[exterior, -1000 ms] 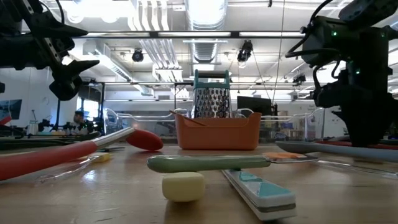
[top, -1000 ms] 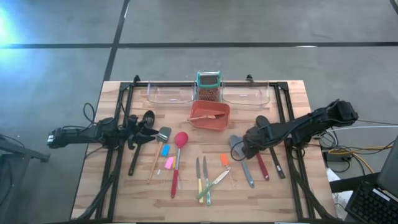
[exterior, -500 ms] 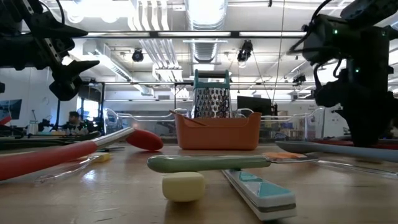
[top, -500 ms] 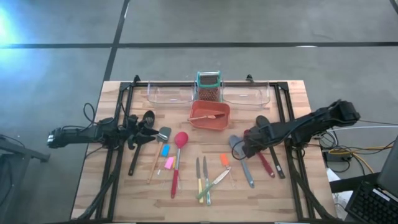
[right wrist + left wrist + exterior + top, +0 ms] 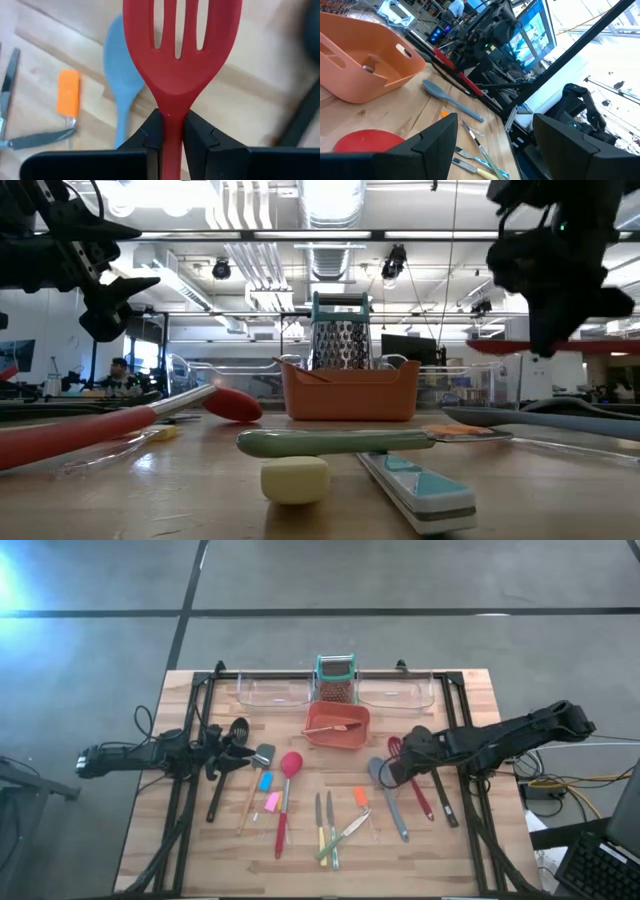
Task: Pick & Place Kitchen Items
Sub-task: Put the right red serving spoon into the right transparent bin, then put the pink spatula into the left transparent bin
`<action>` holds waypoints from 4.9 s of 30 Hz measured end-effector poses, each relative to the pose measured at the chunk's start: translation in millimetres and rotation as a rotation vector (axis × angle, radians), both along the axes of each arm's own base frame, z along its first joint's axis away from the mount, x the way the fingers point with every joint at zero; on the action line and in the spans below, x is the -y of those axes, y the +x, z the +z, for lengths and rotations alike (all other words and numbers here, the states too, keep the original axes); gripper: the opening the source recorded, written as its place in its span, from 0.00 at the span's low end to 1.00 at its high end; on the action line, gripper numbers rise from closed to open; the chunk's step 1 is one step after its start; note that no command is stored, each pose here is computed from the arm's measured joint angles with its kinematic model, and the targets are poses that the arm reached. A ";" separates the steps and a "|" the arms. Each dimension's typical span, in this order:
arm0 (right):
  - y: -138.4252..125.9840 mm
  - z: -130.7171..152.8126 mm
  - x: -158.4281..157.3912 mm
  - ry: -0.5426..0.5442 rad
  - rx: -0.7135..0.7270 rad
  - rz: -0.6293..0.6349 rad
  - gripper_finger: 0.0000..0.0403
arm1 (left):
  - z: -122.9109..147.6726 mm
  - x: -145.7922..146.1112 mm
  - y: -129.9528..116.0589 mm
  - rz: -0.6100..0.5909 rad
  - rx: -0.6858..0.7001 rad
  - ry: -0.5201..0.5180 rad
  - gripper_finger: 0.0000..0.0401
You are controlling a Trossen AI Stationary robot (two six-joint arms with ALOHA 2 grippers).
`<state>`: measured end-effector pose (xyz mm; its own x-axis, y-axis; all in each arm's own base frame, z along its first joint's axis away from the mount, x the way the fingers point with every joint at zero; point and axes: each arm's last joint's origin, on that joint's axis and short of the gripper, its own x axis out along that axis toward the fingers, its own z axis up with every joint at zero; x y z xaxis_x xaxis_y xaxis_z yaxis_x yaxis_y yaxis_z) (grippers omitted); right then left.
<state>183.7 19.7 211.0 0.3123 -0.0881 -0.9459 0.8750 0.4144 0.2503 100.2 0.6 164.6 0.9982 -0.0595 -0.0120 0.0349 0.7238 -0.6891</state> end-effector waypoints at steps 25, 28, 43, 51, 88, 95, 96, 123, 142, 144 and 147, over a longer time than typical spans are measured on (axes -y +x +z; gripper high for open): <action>-2.7 186.1 135.4 -0.851 -0.286 0.508 0.09 | -0.1 0.0 0.0 0.000 -0.001 0.000 0.66; 1.0 190.6 155.9 -0.867 -0.373 0.687 0.09 | 0.0 0.0 0.0 -0.001 0.000 0.000 0.66; 47.3 125.3 224.3 -0.619 -0.676 1.255 0.09 | -0.1 0.0 0.0 0.000 -0.001 0.000 0.66; 64.6 88.2 238.3 -0.461 -0.707 1.295 0.09 | -0.1 0.0 0.0 0.000 -0.001 0.000 0.66; 94.2 18.3 238.5 -0.307 -0.648 1.423 0.09 | -0.1 0.0 0.0 0.000 0.000 0.000 0.66; 92.2 3.8 239.7 -0.320 -0.642 1.416 0.09 | -0.1 0.0 0.0 0.000 -0.001 0.000 0.66; 91.5 1.9 239.6 -0.318 -0.643 1.416 0.09 | 0.1 0.0 0.0 0.000 0.000 0.000 0.66; 91.8 -13.3 244.7 -0.392 -0.626 1.336 0.36 | 0.0 0.0 0.0 0.000 0.000 0.000 0.66; 97.7 81.1 217.0 -0.230 -0.665 0.969 0.41 | -0.1 0.0 0.0 0.000 0.000 0.000 0.66; 97.9 92.0 211.2 -0.199 -0.633 0.931 0.40 | -0.1 0.0 0.0 0.000 -0.001 0.000 0.66; 100.0 109.4 202.2 -0.188 -0.545 0.875 0.38 | 0.0 0.0 0.0 0.000 0.000 0.000 0.66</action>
